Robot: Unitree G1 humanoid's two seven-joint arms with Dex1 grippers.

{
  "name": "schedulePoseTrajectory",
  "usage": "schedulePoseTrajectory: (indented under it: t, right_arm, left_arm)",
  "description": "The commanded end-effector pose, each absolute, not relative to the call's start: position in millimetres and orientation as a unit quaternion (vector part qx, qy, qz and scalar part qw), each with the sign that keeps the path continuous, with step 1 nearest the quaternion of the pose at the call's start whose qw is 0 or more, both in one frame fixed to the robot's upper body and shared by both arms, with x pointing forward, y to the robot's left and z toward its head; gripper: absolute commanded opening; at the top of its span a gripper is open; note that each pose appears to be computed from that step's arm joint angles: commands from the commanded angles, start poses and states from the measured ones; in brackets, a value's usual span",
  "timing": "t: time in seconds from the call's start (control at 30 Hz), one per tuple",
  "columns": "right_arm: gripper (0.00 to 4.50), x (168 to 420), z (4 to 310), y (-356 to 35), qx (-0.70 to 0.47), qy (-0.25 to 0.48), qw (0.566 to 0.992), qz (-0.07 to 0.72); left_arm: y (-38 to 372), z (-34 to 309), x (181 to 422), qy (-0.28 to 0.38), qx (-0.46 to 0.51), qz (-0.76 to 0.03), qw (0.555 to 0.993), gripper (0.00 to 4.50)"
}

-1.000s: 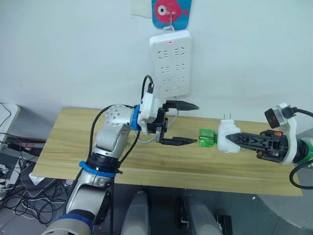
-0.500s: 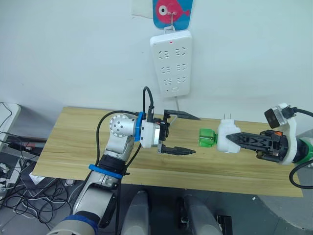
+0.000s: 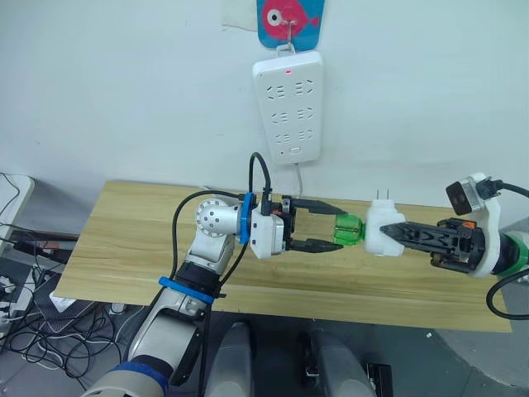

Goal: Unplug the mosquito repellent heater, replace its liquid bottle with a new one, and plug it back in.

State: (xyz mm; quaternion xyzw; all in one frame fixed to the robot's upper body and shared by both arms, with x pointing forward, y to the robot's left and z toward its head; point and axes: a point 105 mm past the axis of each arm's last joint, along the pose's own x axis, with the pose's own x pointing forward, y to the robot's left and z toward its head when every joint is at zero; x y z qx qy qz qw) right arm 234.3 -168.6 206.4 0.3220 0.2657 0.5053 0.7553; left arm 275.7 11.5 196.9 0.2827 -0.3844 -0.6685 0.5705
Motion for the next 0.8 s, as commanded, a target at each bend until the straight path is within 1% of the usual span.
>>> schedulePoseTrajectory:
  t: [0.03,0.13,0.17,0.23,0.33,0.53,0.7,0.8]
  right_arm:
    - [2.98,227,219,-162,0.31,0.247,0.746,0.534]
    - [2.98,227,219,-162,0.31,0.246,0.746,0.535]
    - [2.98,227,219,-162,0.31,0.246,0.747,0.534]
    - [2.98,228,220,-163,0.31,0.247,0.747,0.534]
    - [2.98,229,221,-165,0.311,0.247,0.748,0.532]
    - [2.98,227,222,-165,0.31,0.251,0.741,0.54]
    - [2.98,223,221,-166,0.305,0.264,0.735,0.544]
    - [2.98,221,221,-165,0.302,0.266,0.734,0.546]
  left_arm:
    - [6,201,272,-0.4,0.281,-0.664,0.566,2.16]
    - [7,202,275,-0.39,0.268,-0.667,0.575,2.16]
    - [8,202,277,-0.376,0.252,-0.673,0.585,2.16]
    - [8,205,280,-0.335,0.195,-0.692,0.608,2.16]
    - [9,207,283,-0.222,0.085,-0.733,0.637,2.16]
    - [10,217,270,-0.073,-0.05,-0.779,0.62,2.16]
    - [12,219,273,0.041,-0.127,-0.778,0.614,2.16]
    - [13,220,272,0.112,-0.173,-0.776,0.596,2.16]
